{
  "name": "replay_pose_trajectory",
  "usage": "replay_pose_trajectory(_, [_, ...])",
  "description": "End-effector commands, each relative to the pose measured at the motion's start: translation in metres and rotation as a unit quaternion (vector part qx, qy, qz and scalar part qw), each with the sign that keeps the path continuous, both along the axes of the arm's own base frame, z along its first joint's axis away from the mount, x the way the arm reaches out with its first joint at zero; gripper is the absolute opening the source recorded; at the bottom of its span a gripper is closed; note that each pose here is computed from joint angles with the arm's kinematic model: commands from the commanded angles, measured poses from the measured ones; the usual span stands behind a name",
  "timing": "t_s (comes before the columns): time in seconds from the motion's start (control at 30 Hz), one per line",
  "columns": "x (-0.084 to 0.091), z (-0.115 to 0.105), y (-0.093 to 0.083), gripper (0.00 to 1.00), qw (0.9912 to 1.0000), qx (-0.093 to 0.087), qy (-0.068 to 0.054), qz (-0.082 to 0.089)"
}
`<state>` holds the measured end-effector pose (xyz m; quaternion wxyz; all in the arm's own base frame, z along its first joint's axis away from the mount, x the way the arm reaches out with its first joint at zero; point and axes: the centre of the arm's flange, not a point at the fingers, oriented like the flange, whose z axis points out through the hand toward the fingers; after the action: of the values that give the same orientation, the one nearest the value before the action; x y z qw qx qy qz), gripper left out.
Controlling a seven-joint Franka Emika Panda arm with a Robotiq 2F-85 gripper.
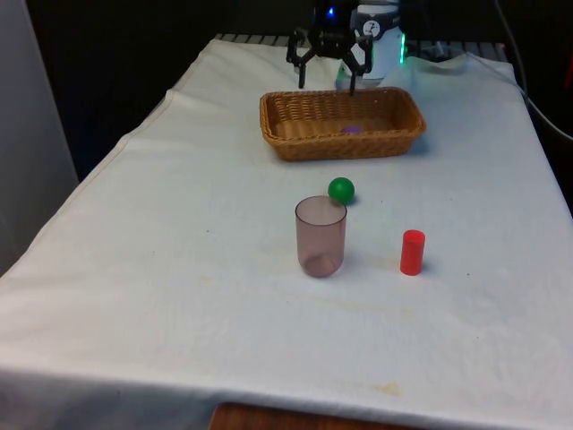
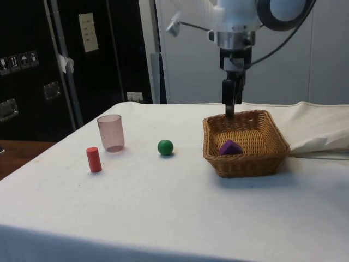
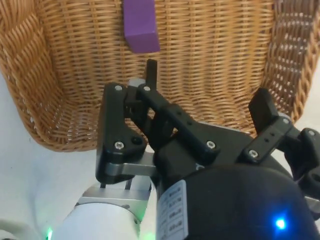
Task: Pick up the triangular block and place it into the basket.
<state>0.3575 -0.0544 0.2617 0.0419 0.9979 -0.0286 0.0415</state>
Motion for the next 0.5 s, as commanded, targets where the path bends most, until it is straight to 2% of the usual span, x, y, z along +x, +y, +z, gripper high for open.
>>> replay_pose_trajectory(0.0, [0.001,0.006,-0.002,1.00,1.00000,-0.001,0.001,0.000])
replay_pose_trajectory(0.13, [0.006,0.015,-0.004,1.00,0.99999,-0.003,-0.002,-0.001])
replay_pose_trajectory(0.2, [0.010,0.021,-0.005,1.00,0.99999,-0.004,0.001,-0.001])
replay_pose_trajectory(0.4, [0.029,0.042,-0.008,1.00,0.99993,-0.011,-0.002,-0.004])
replay_pose_trajectory(0.43, [0.027,0.041,-0.009,1.00,0.99988,-0.013,-0.007,-0.004])
replay_pose_trajectory(0.47, [0.032,0.044,-0.008,1.00,0.99993,-0.012,-0.002,-0.003])
